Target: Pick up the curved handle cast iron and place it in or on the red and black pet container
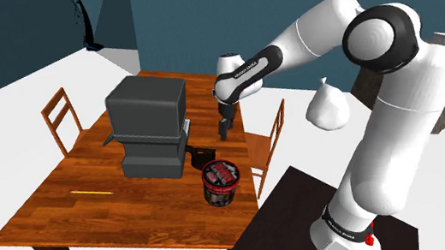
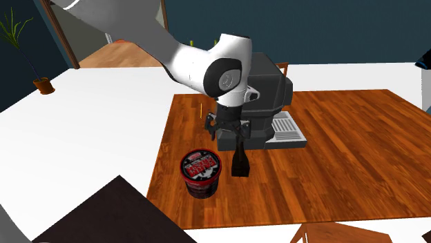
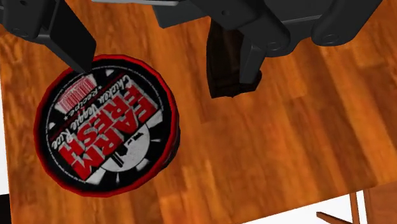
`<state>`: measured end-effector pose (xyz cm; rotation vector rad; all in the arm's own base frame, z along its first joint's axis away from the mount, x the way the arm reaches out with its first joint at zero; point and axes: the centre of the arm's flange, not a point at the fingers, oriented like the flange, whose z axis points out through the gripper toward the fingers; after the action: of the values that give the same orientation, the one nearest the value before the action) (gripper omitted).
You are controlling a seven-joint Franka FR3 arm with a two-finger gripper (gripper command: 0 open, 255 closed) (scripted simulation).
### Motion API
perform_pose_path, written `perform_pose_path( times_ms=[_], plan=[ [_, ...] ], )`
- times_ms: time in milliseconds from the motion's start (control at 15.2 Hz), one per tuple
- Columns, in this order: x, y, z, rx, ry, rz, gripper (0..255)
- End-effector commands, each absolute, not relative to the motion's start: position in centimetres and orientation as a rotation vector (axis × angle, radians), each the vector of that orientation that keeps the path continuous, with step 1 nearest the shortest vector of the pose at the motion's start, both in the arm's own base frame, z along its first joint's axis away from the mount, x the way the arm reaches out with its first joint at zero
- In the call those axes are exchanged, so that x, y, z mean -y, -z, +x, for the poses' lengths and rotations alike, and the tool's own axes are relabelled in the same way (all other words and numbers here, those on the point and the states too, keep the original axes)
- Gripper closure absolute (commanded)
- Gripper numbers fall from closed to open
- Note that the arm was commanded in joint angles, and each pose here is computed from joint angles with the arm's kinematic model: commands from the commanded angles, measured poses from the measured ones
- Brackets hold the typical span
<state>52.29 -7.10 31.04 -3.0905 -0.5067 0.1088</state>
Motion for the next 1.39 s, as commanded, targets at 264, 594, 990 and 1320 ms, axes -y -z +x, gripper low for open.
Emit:
perform_pose_path(
  times_ms=[264,594,990,1320],
  plan=[
    [7.3,-25.2,57.8,0.642,-0.101,-3.076,0],
    [7.1,-20.3,62.2,0.752,-0.095,-3.059,0],
    [6.8,-15.4,65.5,0.839,-0.091,-3.043,0],
    [6.9,-12.8,65.4,0.839,-0.091,-3.043,0]
  ],
)
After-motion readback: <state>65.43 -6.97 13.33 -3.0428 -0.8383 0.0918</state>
